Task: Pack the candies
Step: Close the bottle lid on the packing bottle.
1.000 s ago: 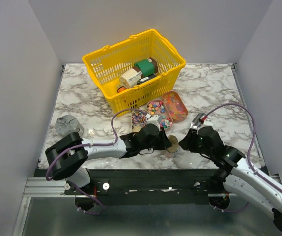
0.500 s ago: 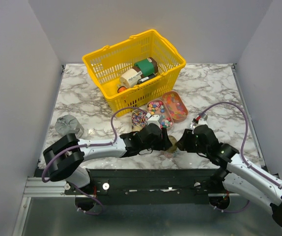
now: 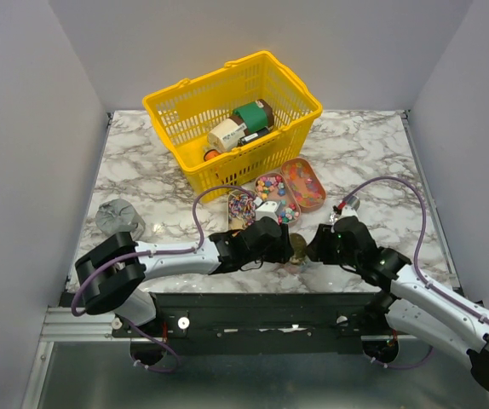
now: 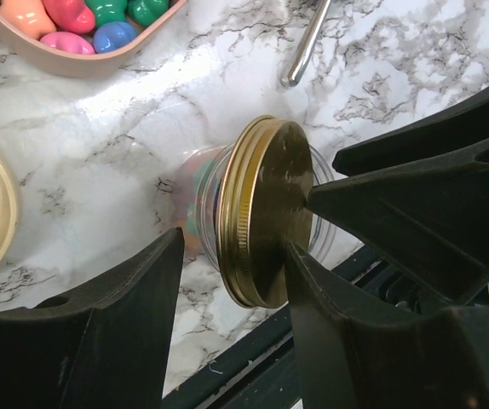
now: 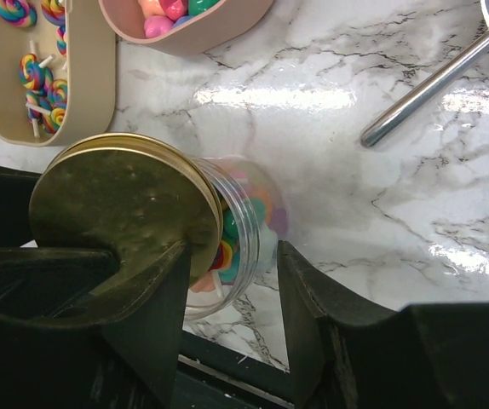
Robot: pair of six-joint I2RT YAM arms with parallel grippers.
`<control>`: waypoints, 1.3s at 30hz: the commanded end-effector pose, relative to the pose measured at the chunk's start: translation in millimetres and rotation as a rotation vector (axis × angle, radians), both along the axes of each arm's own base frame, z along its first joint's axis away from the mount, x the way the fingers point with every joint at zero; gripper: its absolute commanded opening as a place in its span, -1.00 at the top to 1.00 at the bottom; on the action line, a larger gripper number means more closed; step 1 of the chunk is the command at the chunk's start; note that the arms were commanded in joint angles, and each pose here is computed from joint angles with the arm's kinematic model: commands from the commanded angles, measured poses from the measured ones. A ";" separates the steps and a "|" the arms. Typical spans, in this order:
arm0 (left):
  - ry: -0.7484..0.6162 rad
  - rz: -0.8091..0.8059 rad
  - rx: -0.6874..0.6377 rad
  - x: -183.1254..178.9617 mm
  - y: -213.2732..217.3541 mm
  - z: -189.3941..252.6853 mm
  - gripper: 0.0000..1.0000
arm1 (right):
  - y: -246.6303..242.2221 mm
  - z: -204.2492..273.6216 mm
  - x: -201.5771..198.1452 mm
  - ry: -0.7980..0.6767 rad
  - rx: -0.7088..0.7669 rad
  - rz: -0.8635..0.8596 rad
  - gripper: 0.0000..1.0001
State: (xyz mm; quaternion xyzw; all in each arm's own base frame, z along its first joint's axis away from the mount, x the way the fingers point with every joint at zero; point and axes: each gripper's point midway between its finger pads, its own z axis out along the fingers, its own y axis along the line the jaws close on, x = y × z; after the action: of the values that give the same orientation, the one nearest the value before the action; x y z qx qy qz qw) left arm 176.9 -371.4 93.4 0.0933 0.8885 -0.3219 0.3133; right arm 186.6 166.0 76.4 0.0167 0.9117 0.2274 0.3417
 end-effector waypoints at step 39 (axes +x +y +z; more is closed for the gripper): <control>-0.087 -0.009 0.055 12.1 -14.2 1.7 0.16 | -7.0 7.2 -4.7 -0.048 0.019 -0.001 0.02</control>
State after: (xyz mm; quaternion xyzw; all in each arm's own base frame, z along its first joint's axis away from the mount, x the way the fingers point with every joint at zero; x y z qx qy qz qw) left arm 192.1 -371.7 87.9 0.1084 0.8890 -0.2770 0.3480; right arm 187.2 166.0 95.1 0.0136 0.8935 0.2502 0.3726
